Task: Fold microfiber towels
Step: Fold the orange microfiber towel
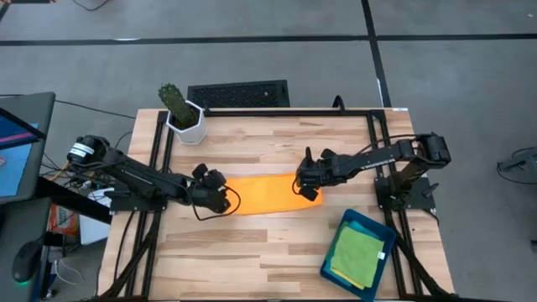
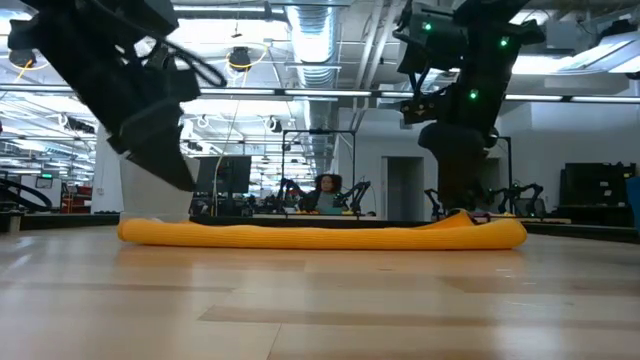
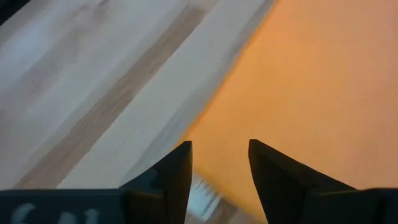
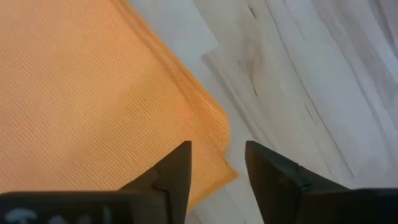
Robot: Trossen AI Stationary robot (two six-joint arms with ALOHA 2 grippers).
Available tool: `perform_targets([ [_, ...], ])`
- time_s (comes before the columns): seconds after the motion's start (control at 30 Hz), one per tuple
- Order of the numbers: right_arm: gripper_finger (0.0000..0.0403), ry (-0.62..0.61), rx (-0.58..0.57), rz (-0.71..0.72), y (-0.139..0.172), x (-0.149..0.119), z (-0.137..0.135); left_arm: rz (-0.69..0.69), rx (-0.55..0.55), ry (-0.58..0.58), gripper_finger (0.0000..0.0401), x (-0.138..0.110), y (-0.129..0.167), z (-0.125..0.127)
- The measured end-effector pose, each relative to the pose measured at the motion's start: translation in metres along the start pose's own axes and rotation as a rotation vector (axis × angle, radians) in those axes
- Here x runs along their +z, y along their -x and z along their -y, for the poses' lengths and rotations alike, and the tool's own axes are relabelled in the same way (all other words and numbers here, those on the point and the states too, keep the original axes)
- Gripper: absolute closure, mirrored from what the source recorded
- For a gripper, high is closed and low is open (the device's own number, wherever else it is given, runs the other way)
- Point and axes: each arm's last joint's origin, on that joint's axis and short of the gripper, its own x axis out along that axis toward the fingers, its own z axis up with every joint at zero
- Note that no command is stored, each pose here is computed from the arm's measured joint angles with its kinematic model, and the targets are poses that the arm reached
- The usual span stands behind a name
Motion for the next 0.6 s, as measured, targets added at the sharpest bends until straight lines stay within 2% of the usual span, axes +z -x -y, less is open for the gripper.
perform_targets([
  [0.1, 0.0218, 0.008, 0.009, 0.01, 0.002, -0.002, -0.005, 0.064, -0.067, 0.014, 0.0252, 0.005, 0.002, 0.009],
  [0.2, 0.0214, 0.019, 0.036, 0.077, 0.008, -0.003, -0.019, 0.132, -0.122, -0.032, 0.0269, 0.01, 0.001, 0.019],
  [0.37, 0.0229, 0.049, 0.013, 0.162, 0.016, -0.009, -0.035, 0.117, -0.087, -0.104, 0.0324, 0.008, -0.016, 0.023],
  [0.5, 0.024, 0.084, -0.008, 0.126, 0.017, -0.015, -0.035, 0.086, -0.035, -0.129, 0.0364, 0.004, -0.026, 0.02],
  [0.6, 0.0237, 0.11, -0.026, 0.065, 0.015, -0.017, -0.028, 0.119, -0.034, -0.137, 0.0371, 0.012, -0.021, 0.018],
])
